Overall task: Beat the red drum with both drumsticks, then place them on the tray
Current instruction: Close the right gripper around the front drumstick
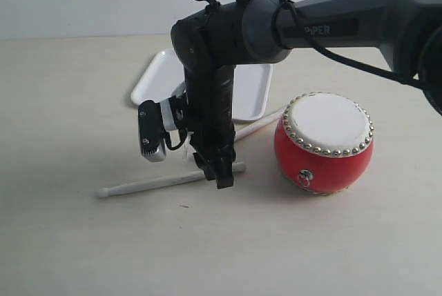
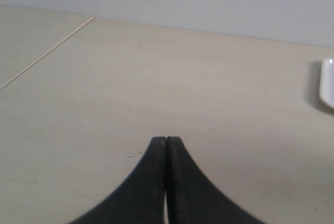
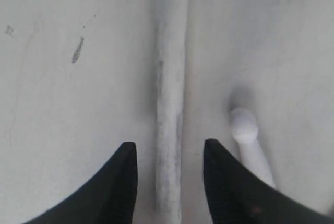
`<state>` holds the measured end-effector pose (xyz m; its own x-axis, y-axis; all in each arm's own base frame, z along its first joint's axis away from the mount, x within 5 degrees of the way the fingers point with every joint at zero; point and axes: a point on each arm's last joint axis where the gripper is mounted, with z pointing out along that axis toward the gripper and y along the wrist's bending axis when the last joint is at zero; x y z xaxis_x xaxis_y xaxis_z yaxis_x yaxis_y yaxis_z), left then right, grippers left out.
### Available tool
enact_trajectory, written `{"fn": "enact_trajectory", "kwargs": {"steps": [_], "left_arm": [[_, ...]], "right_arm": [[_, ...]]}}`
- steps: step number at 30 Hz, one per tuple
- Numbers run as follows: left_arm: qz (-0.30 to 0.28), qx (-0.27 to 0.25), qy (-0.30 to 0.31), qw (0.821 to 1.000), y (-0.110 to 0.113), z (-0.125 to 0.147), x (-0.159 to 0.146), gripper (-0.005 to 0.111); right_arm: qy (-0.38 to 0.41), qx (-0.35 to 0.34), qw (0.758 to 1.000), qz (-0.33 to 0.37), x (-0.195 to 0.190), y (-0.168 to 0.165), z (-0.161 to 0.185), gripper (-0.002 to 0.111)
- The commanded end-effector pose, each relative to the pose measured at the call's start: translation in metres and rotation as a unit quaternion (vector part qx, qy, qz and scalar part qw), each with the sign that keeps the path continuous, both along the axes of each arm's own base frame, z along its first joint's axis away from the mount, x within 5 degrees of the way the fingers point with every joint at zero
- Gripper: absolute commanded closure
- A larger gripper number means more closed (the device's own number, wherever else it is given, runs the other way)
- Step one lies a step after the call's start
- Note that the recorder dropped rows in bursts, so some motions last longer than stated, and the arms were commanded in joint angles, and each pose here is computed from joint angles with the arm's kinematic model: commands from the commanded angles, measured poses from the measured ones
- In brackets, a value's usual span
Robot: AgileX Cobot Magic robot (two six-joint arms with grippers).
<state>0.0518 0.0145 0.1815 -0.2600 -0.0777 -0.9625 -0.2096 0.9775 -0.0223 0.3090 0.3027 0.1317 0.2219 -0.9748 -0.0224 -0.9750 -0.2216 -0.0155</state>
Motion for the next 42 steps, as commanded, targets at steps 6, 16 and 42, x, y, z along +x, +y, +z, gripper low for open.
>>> {"fn": "enact_trajectory", "kwargs": {"steps": [6, 16, 42], "left_arm": [[-0.002, 0.0, -0.003, 1.0, 0.0, 0.0, 0.0, 0.107], [-0.002, 0.0, -0.003, 1.0, 0.0, 0.0, 0.0, 0.107], [-0.002, 0.0, -0.003, 1.0, 0.0, 0.0, 0.0, 0.107]], "right_arm": [[-0.003, 0.007, 1.0, -0.006, 0.001, 0.002, 0.003, 0.069], [0.005, 0.0, 1.0, -0.019, 0.0, 0.001, 0.002, 0.069], [-0.006, 0.025, 0.999, -0.042, -0.009, 0.009, 0.023, 0.108]]}}
